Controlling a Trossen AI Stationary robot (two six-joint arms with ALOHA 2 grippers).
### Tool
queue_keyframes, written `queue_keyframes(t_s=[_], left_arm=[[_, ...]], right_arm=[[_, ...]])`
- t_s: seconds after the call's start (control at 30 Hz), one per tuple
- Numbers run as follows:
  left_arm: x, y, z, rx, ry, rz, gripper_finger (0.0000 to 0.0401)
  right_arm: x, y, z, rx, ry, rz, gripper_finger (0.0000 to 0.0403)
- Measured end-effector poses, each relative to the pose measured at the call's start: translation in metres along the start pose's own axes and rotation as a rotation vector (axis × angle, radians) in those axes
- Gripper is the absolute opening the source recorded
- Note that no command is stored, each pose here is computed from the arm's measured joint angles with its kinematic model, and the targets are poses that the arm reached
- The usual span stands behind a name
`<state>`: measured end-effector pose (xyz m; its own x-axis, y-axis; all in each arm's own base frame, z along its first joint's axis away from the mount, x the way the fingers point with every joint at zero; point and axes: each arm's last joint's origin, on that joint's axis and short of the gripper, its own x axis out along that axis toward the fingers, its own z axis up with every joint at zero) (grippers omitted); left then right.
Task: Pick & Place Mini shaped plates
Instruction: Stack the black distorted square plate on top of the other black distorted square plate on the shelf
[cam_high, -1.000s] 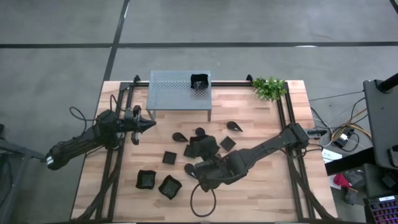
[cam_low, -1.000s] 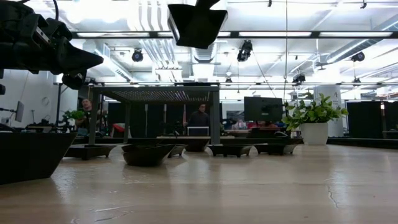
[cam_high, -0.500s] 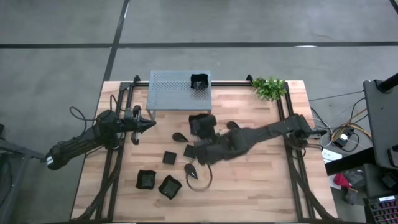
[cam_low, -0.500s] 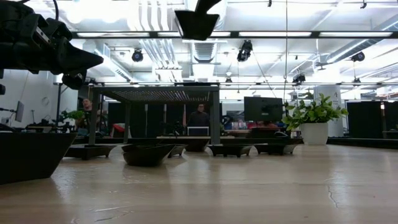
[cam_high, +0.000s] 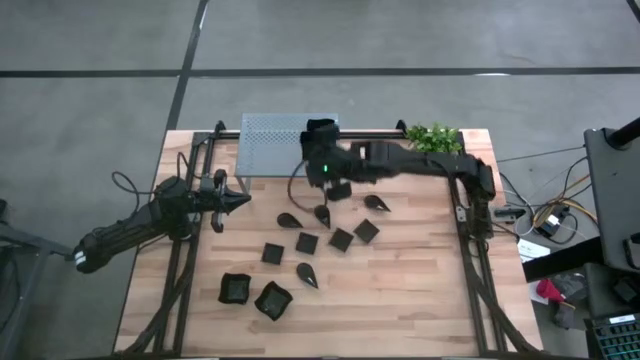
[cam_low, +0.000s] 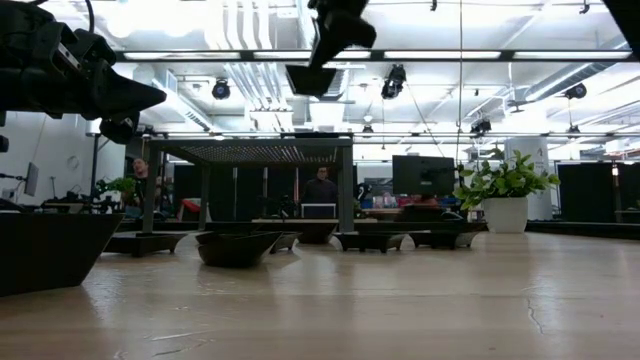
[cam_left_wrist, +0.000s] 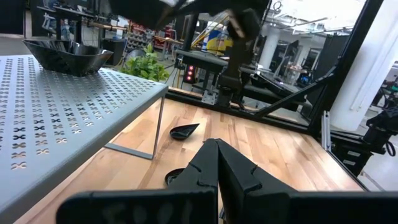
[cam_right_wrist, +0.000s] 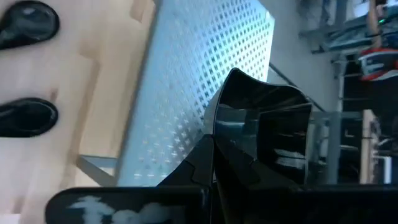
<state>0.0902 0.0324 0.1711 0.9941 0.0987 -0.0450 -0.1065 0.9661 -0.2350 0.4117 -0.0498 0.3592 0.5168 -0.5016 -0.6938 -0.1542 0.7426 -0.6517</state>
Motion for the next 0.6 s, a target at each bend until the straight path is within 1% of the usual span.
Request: queue_keyframes(t_s=[0.13, 0.33, 0.4, 0.5, 0.6], left_arm=[[0.0, 0.0, 0.0, 0.0, 0.0, 0.0, 0.0003], [0.0, 0.0, 0.0, 0.0, 0.0, 0.0, 0.0003], [0.0, 0.0, 0.0, 0.0, 0.0, 0.0, 0.0003], [0.0, 0.0, 0.0, 0.0, 0.0, 0.0, 0.0003], [0.0, 0.0, 0.0, 0.0, 0.0, 0.0, 0.0003]], right_arm=[[0.014, -0.024, -0.015, 0.046, -0.049, 0.054, 0.0008], [0.029, -0.056, -0.037, 0.054, -0.038, -0.005, 0.0008], [0.034, -0.062, -0.045, 0.073, -0.04, 0.01, 0.0008], [0.043, -0.069, -0.055, 0.114, -0.076, 0.066, 0.0008], [0.048, -0.072, -0.061, 0.126, -0.064, 0.062, 0.0008]])
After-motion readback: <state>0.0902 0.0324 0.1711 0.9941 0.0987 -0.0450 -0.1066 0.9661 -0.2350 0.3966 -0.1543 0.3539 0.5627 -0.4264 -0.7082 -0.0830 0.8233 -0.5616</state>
